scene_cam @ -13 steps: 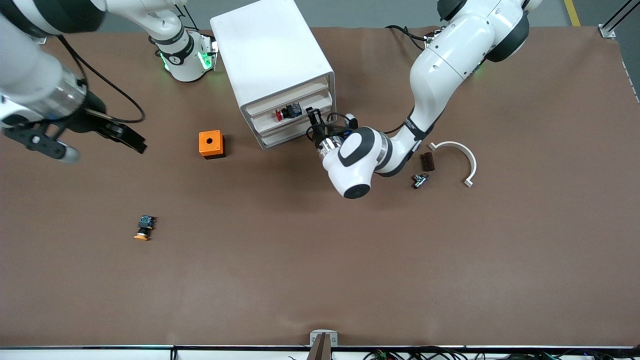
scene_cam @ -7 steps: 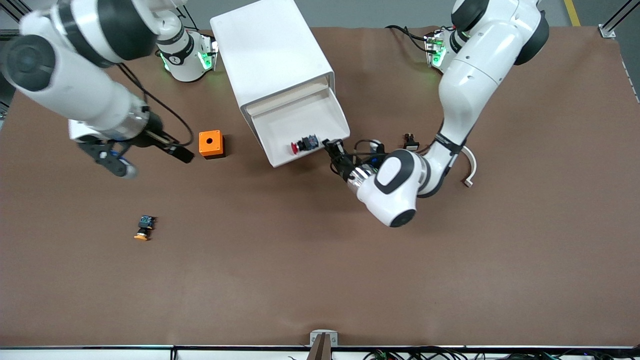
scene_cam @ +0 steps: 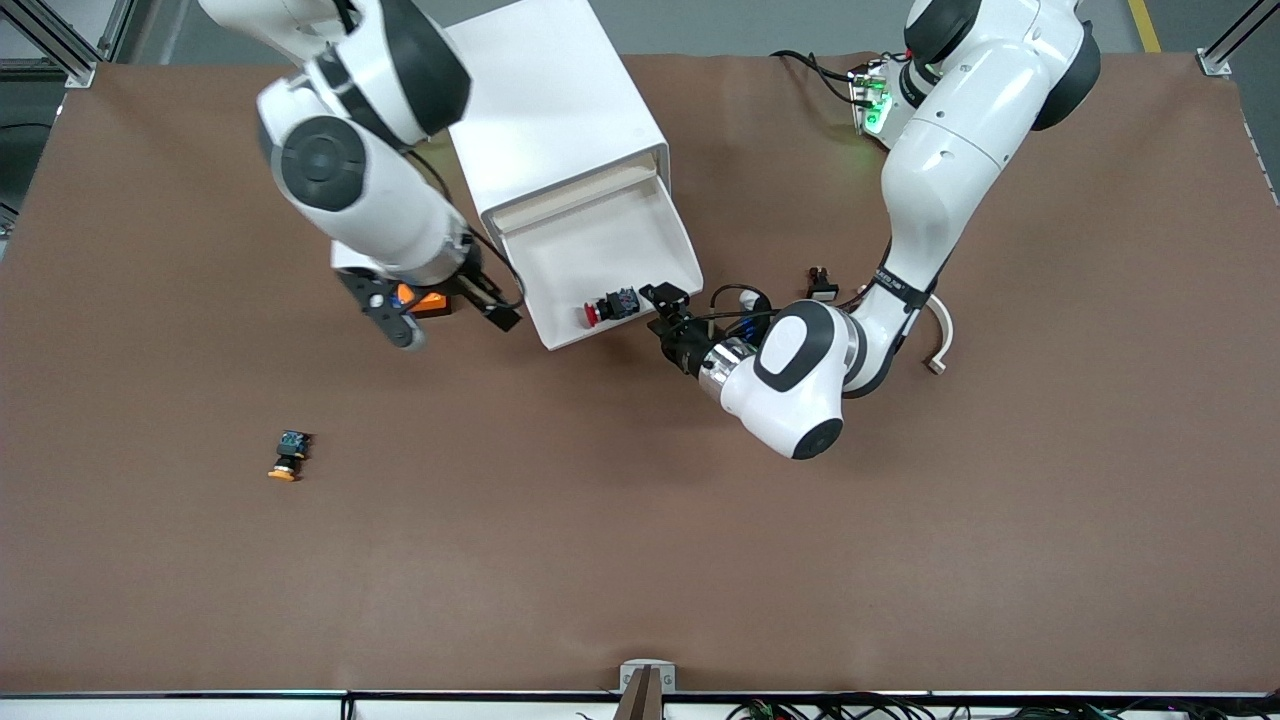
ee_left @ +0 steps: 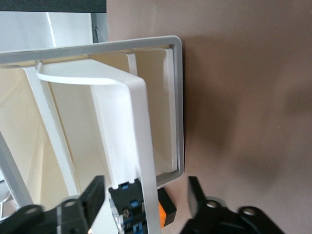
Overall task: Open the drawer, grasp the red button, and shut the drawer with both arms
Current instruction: 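Grasp the red button in the drawer with the right gripper, then lift the red button out with the right gripper while the left gripper withdraws, then lower the red button beside the yellow button while the left gripper reaches the drawer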
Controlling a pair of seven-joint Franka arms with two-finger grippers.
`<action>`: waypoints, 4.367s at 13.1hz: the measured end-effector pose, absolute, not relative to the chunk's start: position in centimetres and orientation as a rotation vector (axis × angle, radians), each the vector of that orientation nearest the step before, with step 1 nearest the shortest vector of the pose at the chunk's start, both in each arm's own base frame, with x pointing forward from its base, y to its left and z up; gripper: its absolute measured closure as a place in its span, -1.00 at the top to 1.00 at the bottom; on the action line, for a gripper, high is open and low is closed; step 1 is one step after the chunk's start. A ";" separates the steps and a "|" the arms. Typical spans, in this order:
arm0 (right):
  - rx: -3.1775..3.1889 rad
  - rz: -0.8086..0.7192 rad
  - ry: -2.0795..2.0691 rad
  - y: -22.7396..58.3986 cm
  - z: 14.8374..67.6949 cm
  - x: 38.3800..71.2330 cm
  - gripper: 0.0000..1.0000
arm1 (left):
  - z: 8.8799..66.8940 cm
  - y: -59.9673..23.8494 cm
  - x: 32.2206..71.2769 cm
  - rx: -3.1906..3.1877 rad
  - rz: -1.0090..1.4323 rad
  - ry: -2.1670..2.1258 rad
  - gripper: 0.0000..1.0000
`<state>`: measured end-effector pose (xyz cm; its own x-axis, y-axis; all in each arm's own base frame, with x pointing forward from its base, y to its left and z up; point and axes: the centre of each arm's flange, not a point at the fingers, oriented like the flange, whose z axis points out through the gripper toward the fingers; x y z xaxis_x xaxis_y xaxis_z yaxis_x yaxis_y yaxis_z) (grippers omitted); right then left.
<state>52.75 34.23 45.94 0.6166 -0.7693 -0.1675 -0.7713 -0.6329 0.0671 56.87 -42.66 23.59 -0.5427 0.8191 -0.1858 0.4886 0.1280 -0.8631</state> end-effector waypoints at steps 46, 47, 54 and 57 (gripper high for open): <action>-3.114 0.072 0.163 13.6 35.3 67.3 -0.19 | 26.5 -46.7 56.1 -3.065 0.400 -0.531 1.00; -3.116 0.061 0.144 12.1 33.7 67.9 -0.19 | 26.3 -47.8 55.2 -3.065 0.397 -0.523 1.00; -3.139 0.057 0.126 5.1 24.9 69.6 -0.19 | 25.6 -53.2 49.3 -3.000 0.413 -0.562 1.00; -3.143 0.057 0.146 3.7 23.2 69.1 -0.19 | 25.4 -55.3 46.1 -2.949 0.441 -0.559 1.00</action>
<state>69.14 3.72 23.23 0.9950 -0.0930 -0.0360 -0.0928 -0.9957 0.0068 46.09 -55.29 25.39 0.8902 0.3726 -0.2622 0.3415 -0.9266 -0.1576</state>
